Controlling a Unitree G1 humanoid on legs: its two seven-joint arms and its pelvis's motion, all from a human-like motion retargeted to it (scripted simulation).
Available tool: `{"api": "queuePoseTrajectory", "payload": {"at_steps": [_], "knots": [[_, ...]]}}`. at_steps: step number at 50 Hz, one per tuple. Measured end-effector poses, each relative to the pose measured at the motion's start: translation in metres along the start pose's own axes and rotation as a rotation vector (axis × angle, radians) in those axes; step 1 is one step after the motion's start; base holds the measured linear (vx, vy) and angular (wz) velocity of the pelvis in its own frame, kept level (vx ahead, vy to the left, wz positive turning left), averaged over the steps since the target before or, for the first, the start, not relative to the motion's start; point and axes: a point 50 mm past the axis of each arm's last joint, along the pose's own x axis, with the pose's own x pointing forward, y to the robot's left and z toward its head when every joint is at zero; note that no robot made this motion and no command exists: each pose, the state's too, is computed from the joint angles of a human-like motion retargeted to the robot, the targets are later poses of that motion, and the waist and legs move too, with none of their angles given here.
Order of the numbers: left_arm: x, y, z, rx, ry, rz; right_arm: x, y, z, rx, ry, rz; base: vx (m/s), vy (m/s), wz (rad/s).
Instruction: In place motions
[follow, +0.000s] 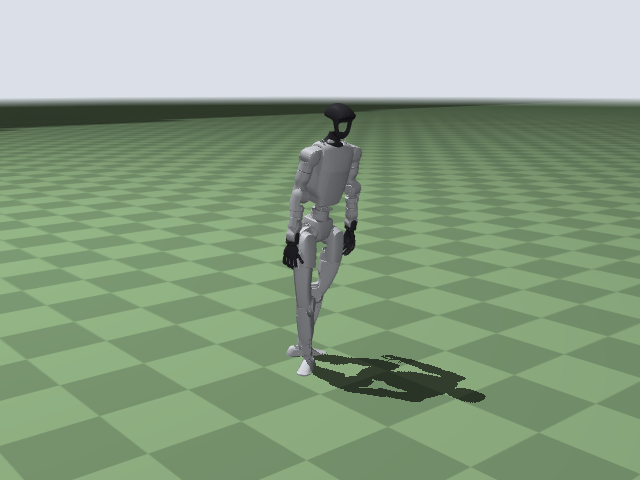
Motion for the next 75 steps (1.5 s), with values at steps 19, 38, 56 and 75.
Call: {"api": "queuePoseTrajectory", "payload": {"at_steps": [19,38,56,75], "knots": [[0.002,-0.01,-0.02,-0.055,-0.003,-0.054,-0.01,0.031,-0.088,0.373,0.336,0.069,-0.25,0.29,-1.7],[0.003,-0.039,-0.022,-0.216,0.018,-0.139,0.003,0.026,0.019,-0.005,-0.034,0.102,-0.13,0.18,-1.75],[0.002,-0.041,0.001,-0.231,-0.066,-0.133,-0.013,0.028,-0.092,0.136,0.415,0.098,0.12,-0.01,-0.56],[0.0,-0.023,-0.041,-0.225,0.102,-0.096,0.003,0.04,0.041,-0.129,-0.074,0.163,-0.12,0.16,-1.3]]}}
